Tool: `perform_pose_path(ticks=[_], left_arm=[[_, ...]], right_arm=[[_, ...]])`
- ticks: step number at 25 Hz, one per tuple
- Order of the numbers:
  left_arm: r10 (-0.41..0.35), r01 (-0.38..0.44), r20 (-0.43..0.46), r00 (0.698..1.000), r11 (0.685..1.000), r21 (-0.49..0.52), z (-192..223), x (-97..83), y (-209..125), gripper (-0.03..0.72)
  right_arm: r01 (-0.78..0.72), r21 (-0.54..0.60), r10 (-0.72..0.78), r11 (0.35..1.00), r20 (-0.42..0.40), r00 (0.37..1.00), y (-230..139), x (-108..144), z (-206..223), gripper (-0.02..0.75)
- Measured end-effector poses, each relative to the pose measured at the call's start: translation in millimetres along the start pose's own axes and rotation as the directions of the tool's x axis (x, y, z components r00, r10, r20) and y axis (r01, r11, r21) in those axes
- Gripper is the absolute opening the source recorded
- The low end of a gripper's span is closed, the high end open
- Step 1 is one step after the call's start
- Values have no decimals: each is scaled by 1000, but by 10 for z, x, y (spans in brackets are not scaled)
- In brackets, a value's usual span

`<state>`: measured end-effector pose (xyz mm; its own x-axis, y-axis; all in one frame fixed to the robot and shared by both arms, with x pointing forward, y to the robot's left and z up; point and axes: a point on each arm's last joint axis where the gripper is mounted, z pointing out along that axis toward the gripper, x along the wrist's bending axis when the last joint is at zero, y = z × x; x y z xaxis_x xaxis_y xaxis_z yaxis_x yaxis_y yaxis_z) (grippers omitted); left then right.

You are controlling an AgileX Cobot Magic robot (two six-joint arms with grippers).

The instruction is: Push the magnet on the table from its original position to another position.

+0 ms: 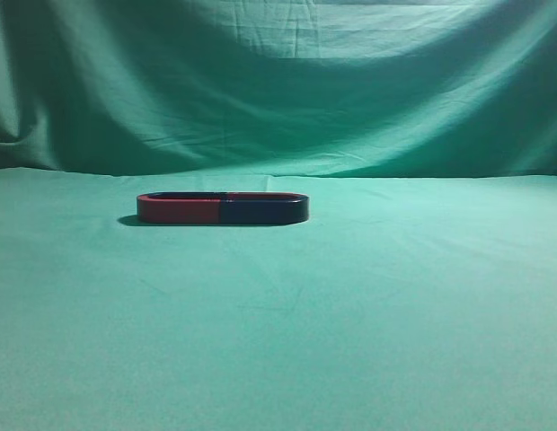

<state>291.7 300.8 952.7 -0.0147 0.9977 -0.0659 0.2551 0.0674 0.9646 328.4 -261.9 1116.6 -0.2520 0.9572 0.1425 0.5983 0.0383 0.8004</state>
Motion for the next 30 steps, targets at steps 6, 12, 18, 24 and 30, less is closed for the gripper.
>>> perform_pose_path(ticks=[6, 12, 18, 24, 30], left_arm=[[0, 0, 0, 1000, 1000, 0, 0, 0, 0, 399], [0, 0, 0, 1000, 1000, 0, 0, 0, 0, 399], [0, 0, 0, 1000, 1000, 0, 0, 0, 0, 399], [0, 0, 0, 1000, 1000, 0, 0, 0, 0, 399], [0, 0, 0, 1000, 1000, 0, 0, 0, 0, 399]], right_arm=[[-39, -77, 35, 996, -55, 998, -275, -65, -305, 0], [23, -137, -29, 990, -42, 999, -409, -113, -270, 0], [126, -321, -129, 939, 11, 992, -575, -164, 122, 0], [101, -436, -48, 895, 130, 990, -1072, -347, 399, 0], [85, -466, 25, 881, 224, 974, -1455, -469, 544, 0]])
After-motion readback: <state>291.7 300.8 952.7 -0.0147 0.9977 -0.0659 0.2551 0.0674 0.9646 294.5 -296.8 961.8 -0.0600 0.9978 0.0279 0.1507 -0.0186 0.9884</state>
